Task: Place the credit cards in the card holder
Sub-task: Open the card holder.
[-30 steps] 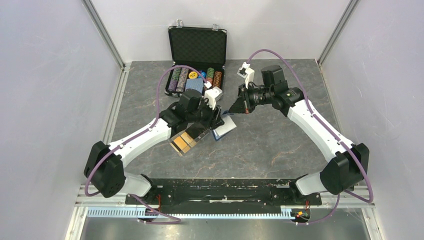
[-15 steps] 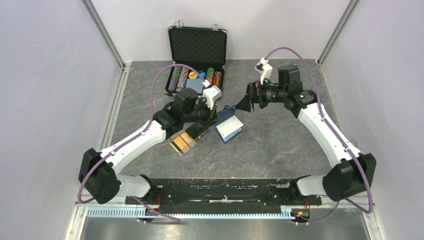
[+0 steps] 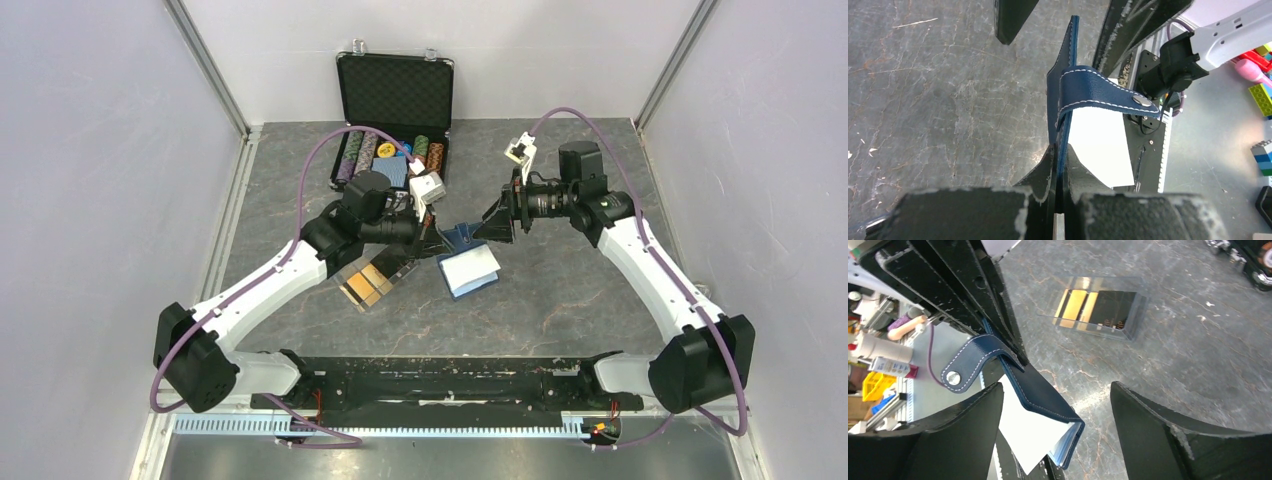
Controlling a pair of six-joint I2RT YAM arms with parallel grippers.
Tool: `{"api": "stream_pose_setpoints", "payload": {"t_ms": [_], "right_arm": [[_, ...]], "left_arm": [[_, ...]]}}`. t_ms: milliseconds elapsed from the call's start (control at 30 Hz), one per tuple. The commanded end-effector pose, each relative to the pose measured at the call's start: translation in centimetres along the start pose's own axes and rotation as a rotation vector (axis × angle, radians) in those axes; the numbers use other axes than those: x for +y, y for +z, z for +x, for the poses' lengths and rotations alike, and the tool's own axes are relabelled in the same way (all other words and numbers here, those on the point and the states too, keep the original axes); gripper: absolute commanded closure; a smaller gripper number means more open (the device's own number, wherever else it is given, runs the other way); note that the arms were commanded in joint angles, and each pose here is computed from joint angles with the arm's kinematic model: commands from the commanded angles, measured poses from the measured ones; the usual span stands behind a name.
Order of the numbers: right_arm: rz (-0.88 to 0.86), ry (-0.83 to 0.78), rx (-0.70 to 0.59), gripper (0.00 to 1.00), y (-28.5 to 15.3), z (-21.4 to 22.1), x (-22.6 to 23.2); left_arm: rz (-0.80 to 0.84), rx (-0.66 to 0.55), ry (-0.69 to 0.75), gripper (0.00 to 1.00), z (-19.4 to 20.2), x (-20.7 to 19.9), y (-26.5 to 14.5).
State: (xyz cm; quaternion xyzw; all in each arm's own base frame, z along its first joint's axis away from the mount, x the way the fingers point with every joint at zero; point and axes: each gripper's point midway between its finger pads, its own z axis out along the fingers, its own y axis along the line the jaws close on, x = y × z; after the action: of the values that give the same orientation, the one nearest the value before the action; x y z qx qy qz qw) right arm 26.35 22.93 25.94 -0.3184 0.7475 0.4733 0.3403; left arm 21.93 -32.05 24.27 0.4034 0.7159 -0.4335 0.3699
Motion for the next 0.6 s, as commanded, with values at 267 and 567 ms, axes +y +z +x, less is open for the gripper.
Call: {"api": "stream_pose_setpoints", "payload": {"t_ms": [267, 567], "right_arm": [[-0.163, -0.010, -0.064, 0.98, 0.9, -0.9, 2.2], [-0.026, 0.045, -0.152, 1.00, 1.0, -3.0, 0.5]], "left_arm": [[-0.052, -0.133, 0.033, 0.67, -4.7, -0.4, -1.5], [-0.504, -0.294, -0.078, 0.00, -5.7, 4.8, -6.7]]}}
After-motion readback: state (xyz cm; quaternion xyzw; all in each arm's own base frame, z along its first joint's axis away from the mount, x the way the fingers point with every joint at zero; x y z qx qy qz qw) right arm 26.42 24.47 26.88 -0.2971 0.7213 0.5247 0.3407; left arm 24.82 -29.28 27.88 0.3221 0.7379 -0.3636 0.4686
